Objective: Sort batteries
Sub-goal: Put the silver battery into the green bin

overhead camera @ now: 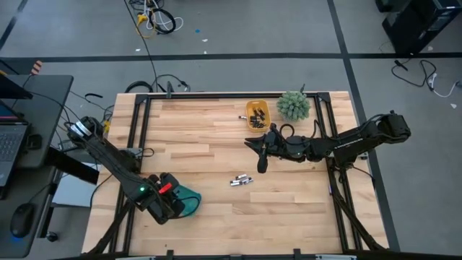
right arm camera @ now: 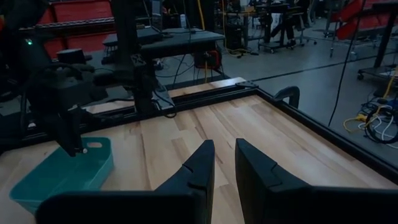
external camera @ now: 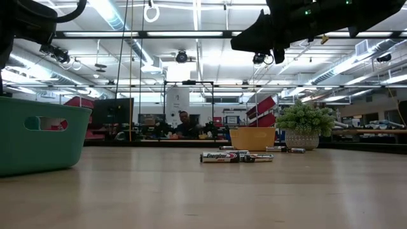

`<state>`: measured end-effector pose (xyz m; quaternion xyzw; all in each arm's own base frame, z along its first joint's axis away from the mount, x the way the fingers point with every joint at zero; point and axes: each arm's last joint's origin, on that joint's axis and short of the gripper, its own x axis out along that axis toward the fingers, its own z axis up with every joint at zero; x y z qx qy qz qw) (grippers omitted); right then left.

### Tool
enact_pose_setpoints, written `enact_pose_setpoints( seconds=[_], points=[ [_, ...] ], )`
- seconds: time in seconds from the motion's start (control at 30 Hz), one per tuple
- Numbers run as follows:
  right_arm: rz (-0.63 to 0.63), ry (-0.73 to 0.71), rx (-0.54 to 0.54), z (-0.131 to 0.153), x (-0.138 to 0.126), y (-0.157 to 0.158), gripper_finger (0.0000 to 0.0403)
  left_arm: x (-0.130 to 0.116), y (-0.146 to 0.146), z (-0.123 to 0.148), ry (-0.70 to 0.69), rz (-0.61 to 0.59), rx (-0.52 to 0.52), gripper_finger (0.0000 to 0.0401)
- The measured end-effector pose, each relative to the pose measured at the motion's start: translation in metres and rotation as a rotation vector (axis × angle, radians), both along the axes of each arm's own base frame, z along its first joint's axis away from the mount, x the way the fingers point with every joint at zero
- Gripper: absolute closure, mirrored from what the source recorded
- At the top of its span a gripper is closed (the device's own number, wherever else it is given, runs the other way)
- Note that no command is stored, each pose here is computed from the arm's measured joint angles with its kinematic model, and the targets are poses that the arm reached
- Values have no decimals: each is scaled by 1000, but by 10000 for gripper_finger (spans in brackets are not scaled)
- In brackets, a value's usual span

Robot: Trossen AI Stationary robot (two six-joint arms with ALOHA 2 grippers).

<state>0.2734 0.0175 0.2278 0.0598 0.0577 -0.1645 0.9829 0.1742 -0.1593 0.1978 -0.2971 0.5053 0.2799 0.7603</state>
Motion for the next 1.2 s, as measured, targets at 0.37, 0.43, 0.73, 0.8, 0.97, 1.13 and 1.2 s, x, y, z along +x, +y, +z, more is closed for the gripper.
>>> enact_pose_setpoints(
  seconds=[0.37, 0.43, 0.73, 0.8, 0.97, 1.13, 1.2],
  points=[
    [0, 1, 0, 0, 0, 0, 352, 0, 0, 0, 2, 0, 5, 322],
    [1, 2, -4, 0, 0, 0, 352, 0, 1, 0, 4, 0, 9, 304],
    [-3, 12, -32, 0, 0, -2, 352, -2, 2, 0, 26, -12, 33, 277],
    [-1, 16, -44, 0, 0, -2, 352, -2, 2, 4, 18, -32, 28, 277],
    [-40, 11, -28, 0, 1, -12, 352, 1, -1, 19, 6, -133, 42, 276],
    [-48, 20, -40, 0, 1, -30, 352, 5, 2, 39, -54, -236, 49, 276],
    [-32, 30, -62, 0, 1, -36, 352, 6, 3, 48, -97, -269, 58, 277]
  ],
)
